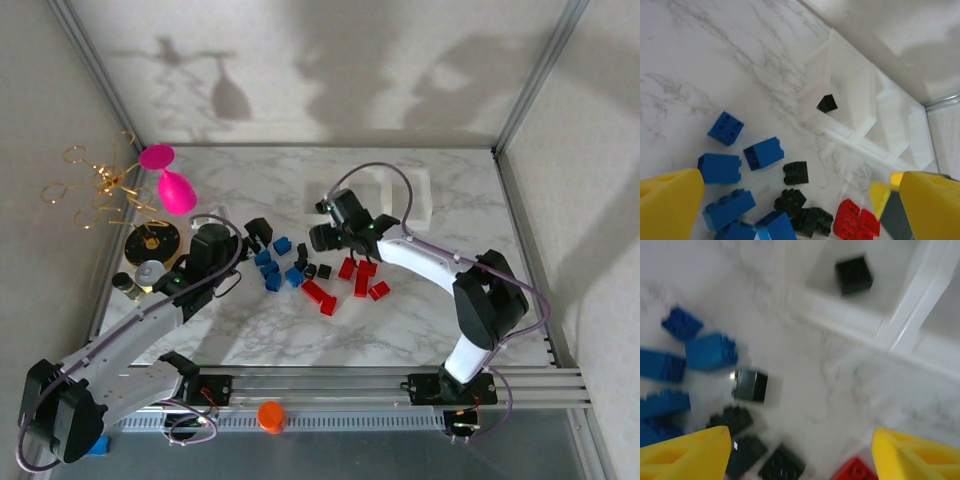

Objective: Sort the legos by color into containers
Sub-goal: Pick up the lego from the center of the table.

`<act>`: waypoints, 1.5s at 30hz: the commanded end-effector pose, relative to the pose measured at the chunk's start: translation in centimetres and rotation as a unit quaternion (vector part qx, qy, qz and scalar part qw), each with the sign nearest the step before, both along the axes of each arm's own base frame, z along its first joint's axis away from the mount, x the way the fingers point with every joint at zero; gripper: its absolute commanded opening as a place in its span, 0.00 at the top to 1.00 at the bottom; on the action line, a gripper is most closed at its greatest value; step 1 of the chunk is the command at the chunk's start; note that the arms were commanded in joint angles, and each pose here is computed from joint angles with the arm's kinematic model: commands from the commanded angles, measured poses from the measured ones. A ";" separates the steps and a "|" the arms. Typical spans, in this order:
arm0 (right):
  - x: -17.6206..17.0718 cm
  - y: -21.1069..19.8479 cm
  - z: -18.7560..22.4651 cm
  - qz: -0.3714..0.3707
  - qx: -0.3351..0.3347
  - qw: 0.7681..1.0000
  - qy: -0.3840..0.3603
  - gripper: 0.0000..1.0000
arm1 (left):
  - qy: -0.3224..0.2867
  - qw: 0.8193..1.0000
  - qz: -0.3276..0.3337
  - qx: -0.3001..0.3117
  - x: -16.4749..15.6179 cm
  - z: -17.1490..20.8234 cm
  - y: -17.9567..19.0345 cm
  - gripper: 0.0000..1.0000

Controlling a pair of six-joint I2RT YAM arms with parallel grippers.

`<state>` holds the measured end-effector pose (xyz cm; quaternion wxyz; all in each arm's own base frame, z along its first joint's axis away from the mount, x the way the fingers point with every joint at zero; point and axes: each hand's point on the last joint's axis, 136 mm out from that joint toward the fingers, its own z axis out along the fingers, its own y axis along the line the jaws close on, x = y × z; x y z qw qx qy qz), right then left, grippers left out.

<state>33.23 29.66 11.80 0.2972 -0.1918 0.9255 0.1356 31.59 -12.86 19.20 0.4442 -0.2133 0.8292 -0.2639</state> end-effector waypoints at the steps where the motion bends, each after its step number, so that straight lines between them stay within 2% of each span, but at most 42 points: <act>1: -3.9 0.0 -2.5 0.027 -0.013 0.998 0.059 0.26 | 0.033 0.999 -0.011 -0.009 -1.5 -1.5 -0.3 0.00; 7: -6.2 1.0 -5.3 0.052 -0.028 0.994 0.093 0.33 | 0.049 0.999 -0.015 -0.017 -2.3 -2.7 -0.7 0.00; 13: -5.3 3.2 -5.7 0.087 -0.026 0.993 0.079 0.38 | 0.056 0.998 -0.008 -0.013 -2.4 -3.2 -0.7 0.00; 21: -5.1 4.8 -6.5 0.129 -0.037 0.988 0.073 0.39 | 0.060 0.998 0.002 -0.002 -2.7 -3.6 -0.1 0.00; 27: -4.2 4.9 -6.9 0.127 -0.060 0.988 0.064 0.41 | 0.059 0.998 0.005 0.002 -2.7 -3.6 0.0 0.00; 37: -4.7 4.9 -7.9 0.161 -0.093 0.980 0.065 0.43 | 0.059 0.998 0.005 0.009 -2.7 -3.5 0.2 0.00; 42: -4.9 5.4 -6.7 0.178 -0.087 0.979 0.049 0.41 | 0.060 0.998 0.005 0.012 -2.7 -3.4 0.2 0.00; 45: -4.7 5.1 -7.5 0.179 -0.115 0.976 0.051 0.43 | 0.058 0.998 0.007 0.014 -2.7 -3.2 0.3 0.00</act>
